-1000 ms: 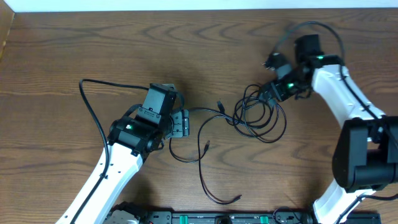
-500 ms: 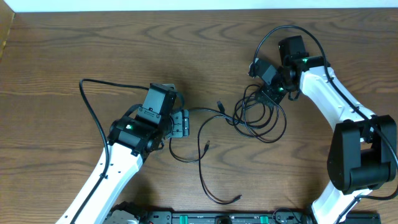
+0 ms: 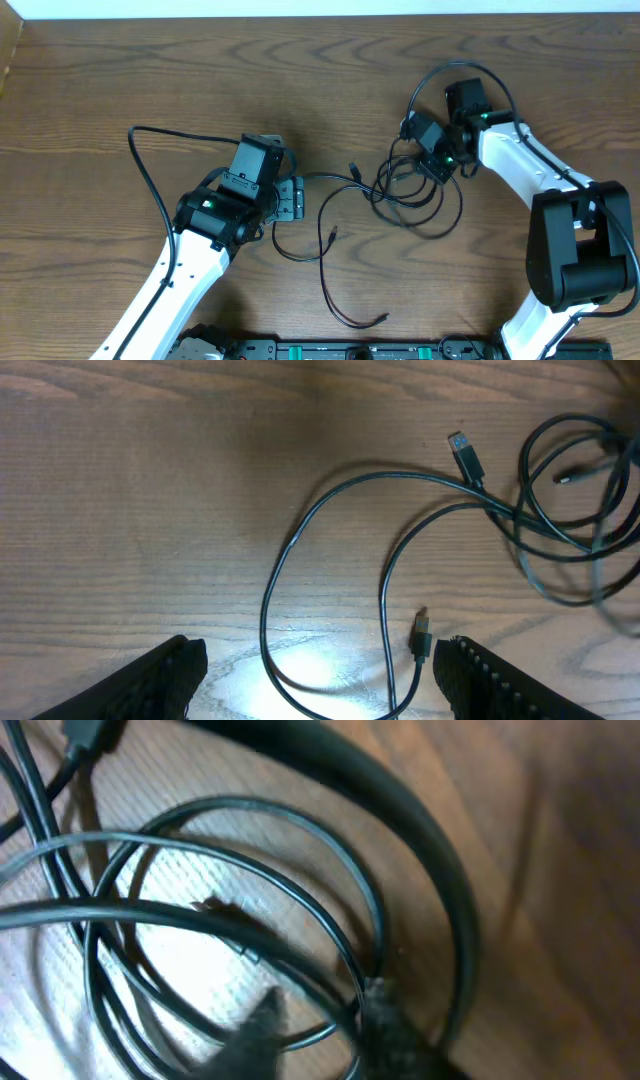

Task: Untangle cables
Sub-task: 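Reach the right gripper back to the black cable tangle, then grasp a black cable with the right gripper and pull it up-right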

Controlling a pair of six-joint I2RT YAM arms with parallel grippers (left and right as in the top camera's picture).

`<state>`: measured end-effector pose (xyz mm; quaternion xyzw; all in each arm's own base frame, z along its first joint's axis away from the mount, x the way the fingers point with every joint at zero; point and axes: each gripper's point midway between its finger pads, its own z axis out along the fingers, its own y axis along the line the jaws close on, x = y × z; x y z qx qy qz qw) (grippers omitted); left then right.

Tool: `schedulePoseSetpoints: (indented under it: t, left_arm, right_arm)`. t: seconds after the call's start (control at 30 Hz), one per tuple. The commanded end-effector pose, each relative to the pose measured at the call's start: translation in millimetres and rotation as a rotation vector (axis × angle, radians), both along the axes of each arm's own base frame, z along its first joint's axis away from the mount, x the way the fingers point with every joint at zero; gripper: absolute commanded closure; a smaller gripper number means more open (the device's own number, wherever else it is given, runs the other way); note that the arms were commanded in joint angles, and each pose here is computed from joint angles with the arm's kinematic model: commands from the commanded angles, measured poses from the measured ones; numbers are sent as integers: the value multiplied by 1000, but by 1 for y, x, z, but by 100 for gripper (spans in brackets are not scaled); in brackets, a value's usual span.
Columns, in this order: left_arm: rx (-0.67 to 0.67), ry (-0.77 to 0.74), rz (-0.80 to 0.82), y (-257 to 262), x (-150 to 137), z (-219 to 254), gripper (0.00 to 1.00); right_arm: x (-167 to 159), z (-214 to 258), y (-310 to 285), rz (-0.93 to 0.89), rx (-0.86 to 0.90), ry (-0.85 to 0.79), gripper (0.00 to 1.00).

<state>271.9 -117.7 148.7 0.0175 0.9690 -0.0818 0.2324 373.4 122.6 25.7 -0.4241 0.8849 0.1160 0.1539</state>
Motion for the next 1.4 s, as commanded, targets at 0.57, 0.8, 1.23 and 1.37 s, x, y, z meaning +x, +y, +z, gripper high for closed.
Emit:
schedulePoseSetpoints:
  t: [0.57, 0.8, 1.23, 1.37]
  left_arm:
    - [16, 15, -8, 2, -3, -7, 22]
    - [16, 14, -8, 2, -3, -6, 21]
    - [14, 15, -5, 2, -3, -6, 22]
    - [14, 15, -5, 2, -3, -6, 22]
  right_arm:
    - [33, 244, 6, -381, 324, -406, 99]
    - [-3, 336, 0, -393, 444, -607, 99]
    - [-54, 230, 17, -415, 278, -117, 99]
    - [-51, 213, 19, -420, 253, -61, 99]
